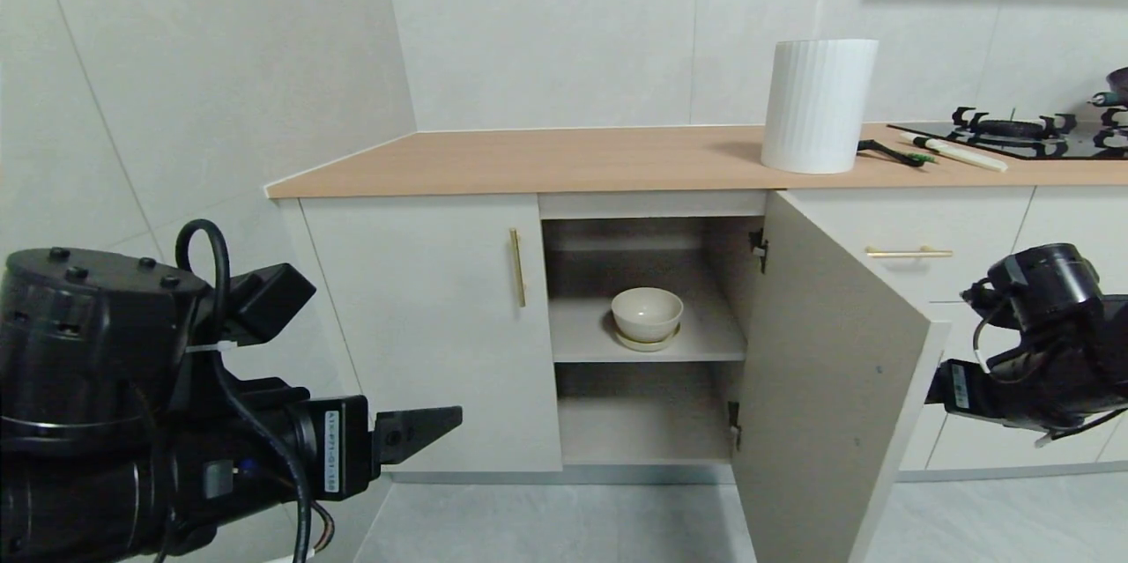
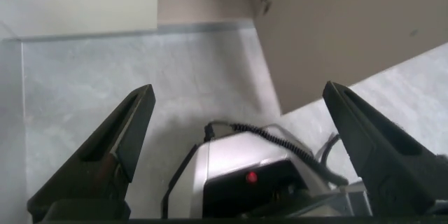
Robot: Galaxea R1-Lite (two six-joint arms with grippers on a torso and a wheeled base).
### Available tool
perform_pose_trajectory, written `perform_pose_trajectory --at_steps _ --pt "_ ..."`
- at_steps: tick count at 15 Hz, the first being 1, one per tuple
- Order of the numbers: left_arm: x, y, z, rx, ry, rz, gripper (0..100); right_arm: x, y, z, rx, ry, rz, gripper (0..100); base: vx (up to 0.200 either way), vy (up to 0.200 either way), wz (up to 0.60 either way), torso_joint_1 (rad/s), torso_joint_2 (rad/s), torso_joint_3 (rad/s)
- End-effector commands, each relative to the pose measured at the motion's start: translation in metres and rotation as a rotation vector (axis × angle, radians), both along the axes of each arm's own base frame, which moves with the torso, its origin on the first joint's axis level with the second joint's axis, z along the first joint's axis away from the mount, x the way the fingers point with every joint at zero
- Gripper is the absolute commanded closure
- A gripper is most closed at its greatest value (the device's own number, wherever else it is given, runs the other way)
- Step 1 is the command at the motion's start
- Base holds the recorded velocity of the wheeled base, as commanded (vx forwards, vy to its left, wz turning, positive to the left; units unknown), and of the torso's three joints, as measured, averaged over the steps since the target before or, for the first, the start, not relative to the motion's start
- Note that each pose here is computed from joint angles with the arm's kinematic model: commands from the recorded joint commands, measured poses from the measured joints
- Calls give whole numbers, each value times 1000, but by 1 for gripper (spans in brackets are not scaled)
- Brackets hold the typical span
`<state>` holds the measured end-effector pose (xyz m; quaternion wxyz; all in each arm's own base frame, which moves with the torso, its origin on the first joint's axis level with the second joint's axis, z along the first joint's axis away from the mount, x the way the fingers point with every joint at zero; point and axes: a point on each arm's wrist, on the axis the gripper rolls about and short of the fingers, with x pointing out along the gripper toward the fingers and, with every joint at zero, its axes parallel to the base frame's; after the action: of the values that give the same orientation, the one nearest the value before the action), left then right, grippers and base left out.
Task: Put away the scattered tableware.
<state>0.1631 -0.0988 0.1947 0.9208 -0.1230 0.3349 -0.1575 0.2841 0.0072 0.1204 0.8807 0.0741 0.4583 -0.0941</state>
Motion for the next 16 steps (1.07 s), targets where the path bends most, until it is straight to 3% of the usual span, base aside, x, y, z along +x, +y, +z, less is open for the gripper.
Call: perform_pose_trajectory --at_steps 1,5,8,16 --pt "0 0 2 -10 -17 1 0 10 36 -1 10 -8 123 0 0 0 0 0 0 0" --pt "3 -1 4 -21 -37 6 0 33 103 -7 38 -25 280 0 0 0 0 0 0 0" --pt "2 0 3 -22 -42 7 0 49 138 -17 61 -36 331 0 0 0 0 0 0 0" --pt "3 -1 1 -17 -33 7 0 77 160 -35 158 -179 286 0 0 0 0 0 0 0"
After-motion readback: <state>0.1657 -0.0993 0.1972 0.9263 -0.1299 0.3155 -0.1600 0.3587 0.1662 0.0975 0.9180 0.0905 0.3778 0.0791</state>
